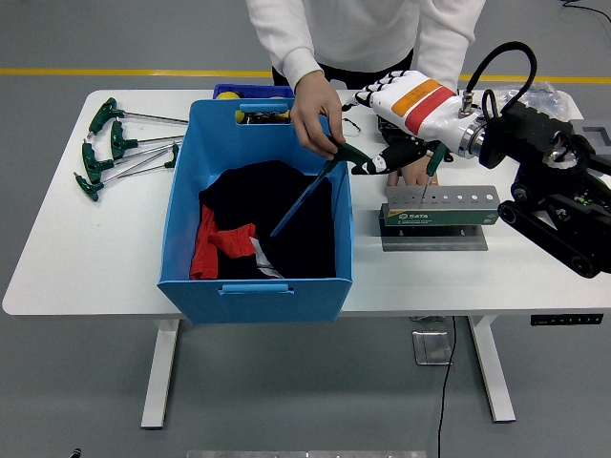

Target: Lift tool from toolbox,place it in box,lift tool from toolbox,place it in box

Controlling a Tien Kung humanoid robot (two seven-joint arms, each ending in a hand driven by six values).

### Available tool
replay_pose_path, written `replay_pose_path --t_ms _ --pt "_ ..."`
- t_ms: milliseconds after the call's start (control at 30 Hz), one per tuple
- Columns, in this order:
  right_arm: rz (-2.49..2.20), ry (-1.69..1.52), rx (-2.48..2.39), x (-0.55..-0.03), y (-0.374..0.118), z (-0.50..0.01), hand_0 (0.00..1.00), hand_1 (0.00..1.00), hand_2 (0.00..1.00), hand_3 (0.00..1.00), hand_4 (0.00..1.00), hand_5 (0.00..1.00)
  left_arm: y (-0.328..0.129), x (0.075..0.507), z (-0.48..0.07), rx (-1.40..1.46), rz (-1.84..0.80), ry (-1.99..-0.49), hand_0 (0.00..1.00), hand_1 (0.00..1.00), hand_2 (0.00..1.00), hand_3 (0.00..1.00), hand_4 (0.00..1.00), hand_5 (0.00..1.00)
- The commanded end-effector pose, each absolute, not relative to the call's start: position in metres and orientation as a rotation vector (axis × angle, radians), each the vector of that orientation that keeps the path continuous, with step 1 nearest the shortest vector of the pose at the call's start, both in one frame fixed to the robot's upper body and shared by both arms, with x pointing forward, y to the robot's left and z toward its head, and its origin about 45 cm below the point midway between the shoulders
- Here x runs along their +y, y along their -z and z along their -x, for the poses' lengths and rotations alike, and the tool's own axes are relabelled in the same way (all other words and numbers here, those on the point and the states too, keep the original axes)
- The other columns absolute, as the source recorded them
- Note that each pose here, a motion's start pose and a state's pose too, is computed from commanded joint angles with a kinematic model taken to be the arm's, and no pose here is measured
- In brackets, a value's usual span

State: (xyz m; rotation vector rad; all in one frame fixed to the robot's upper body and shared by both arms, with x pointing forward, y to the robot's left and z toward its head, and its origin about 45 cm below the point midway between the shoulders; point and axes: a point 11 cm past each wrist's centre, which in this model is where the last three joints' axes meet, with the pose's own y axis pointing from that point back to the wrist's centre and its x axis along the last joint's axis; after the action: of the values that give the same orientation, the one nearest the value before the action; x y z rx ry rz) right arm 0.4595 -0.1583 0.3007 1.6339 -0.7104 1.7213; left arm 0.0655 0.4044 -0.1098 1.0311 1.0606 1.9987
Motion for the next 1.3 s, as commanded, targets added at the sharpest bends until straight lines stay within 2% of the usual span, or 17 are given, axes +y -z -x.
replay_pose_path --t_ms 333,367,533,567,700,733,767,933,967,1300 --pt "-1.639 -1.527 -0.895 -0.215 -0.285 -0.464 0.786 0.739 0.783 0.77 0.998 0.733 0.11 0.404 -0.066 1.06 -1.029 -1.998 0.725 0.752 0.792 0.724 0.746 0.65" --pt "-1.641 -1.5 -0.924 -0.221 -0.283 -0.464 0.756 0.727 0.78 0.793 0.998 0.745 0.11 0.404 -0.065 1.06 -1.03 -1.997 0.725 0.752 0.792 0.724 0.745 0.649" --pt "-1.652 -1.318 -1.15 -0.261 -0.273 -0.459 0.756 0.727 0.78 0.793 0.998 0.745 0.11 0.403 -0.064 1.063 -1.033 -1.995 0.725 0.752 0.792 0.724 0.745 0.649" --pt "-1.657 -1.276 -1.213 -0.27 -0.272 -0.457 0.693 0.681 0.766 0.803 0.998 0.761 0.111 0.403 -0.064 1.064 -1.034 -1.994 0.725 0.752 0.792 0.724 0.746 0.651" --pt "-1.7 -1.117 -1.397 -0.289 -0.264 -0.449 0.693 0.681 0.766 0.803 0.998 0.761 0.111 0.403 -0.062 1.067 -1.04 -1.991 0.725 0.752 0.792 0.724 0.746 0.651" --pt "-1.718 -1.071 -1.431 -0.291 -0.261 -0.447 0.693 0.681 0.766 0.803 0.998 0.761 0.111 0.403 -0.061 1.067 -1.042 -1.99 0.725 0.752 0.792 0.724 0.746 0.651" --pt "-1.74 -1.018 -1.461 -0.292 -0.256 -0.444 0.638 0.633 0.729 0.816 0.998 0.776 0.111 0.403 -0.061 1.068 -1.045 -1.989 0.725 0.752 0.791 0.724 0.746 0.651" --pt "-1.891 -0.761 -1.528 -0.282 -0.228 -0.426 0.638 0.633 0.729 0.816 0.998 0.776 0.112 0.402 -0.058 1.068 -1.056 -1.982 0.725 0.752 0.791 0.724 0.746 0.651" --pt "-1.924 -0.707 -1.545 -0.278 -0.224 -0.423 0.603 0.585 0.703 0.825 0.998 0.786 0.112 0.402 -0.058 1.069 -1.058 -1.982 0.724 0.751 0.792 0.724 0.745 0.652" --pt "-2.12 -0.209 -1.778 -0.263 -0.211 -0.412 0.607 0.583 0.706 0.843 0.998 0.808 0.112 0.403 -0.058 1.063 -1.065 -1.977 0.724 0.752 0.791 0.724 0.745 0.653"
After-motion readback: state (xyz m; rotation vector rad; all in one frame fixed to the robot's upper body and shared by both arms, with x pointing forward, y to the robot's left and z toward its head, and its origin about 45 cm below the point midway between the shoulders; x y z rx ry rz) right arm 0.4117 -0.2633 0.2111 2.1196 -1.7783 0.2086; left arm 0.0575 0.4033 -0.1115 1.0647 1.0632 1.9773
